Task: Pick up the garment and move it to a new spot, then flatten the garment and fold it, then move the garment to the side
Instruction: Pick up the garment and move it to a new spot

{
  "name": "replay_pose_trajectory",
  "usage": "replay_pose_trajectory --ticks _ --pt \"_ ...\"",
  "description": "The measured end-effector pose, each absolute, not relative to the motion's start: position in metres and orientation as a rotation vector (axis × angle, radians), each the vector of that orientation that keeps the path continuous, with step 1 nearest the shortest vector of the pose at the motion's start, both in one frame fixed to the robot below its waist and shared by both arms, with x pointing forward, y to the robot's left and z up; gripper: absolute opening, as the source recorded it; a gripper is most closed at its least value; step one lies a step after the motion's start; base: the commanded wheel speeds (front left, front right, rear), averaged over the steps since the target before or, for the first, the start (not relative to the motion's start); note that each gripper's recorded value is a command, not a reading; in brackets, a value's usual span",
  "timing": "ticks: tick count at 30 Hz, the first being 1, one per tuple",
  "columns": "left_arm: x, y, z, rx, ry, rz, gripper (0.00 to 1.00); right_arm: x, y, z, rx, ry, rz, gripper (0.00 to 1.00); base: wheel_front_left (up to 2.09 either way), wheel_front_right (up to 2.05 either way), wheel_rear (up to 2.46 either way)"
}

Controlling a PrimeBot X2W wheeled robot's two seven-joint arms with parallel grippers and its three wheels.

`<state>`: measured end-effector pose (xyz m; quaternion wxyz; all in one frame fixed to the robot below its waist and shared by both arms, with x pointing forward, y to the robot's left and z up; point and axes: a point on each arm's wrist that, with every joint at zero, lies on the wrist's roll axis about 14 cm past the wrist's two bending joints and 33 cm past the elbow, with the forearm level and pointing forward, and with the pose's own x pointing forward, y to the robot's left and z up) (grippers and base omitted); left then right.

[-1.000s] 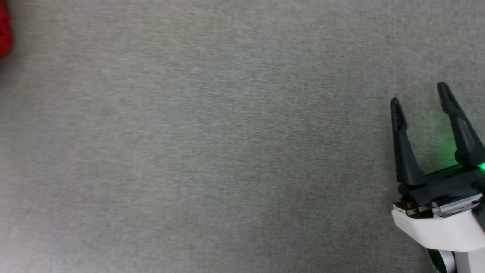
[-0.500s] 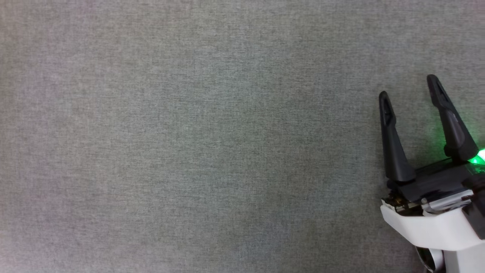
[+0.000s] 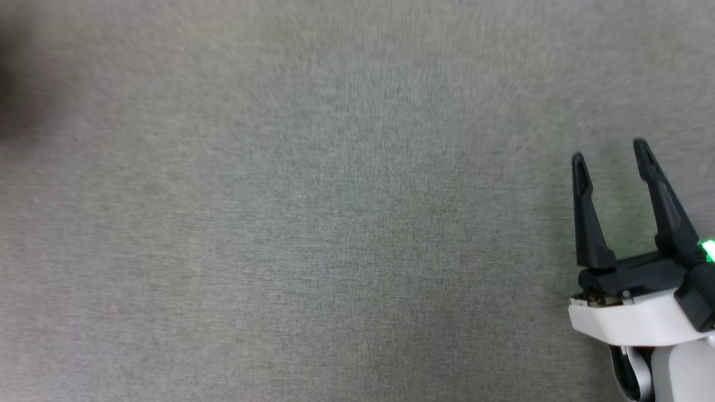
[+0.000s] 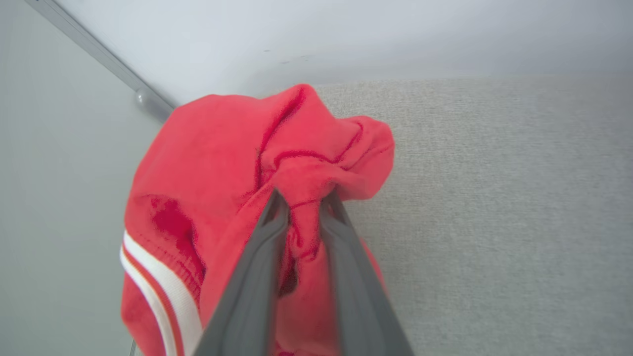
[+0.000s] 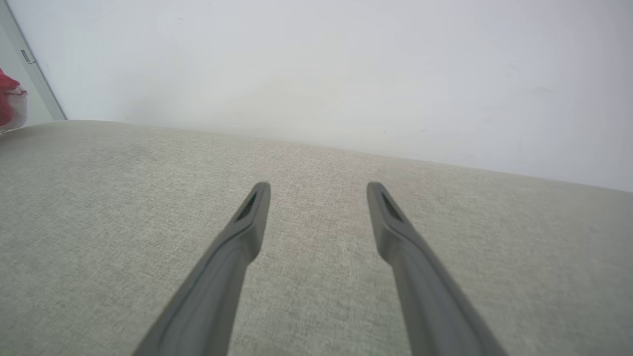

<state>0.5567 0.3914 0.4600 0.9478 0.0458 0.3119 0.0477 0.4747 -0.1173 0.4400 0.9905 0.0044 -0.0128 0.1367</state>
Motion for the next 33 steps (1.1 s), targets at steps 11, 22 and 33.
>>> replay_pose_trajectory --ticks 11,22,33 --pt "0.534 0.296 0.567 0.23 0.265 -0.186 0.0 0.443 -0.134 0.505 0.011 -0.136 0.208 1.0 0.0 0.0 0.0" --pt "0.512 0.138 0.624 0.173 0.026 -0.543 0.0 0.405 -0.159 0.542 0.026 -0.207 0.134 1.0 0.0 0.0 0.0" --pt "0.487 0.016 0.623 0.13 -0.061 -0.803 0.0 0.377 -0.202 0.55 0.026 -0.221 0.004 1.0 0.0 0.0 0.0"
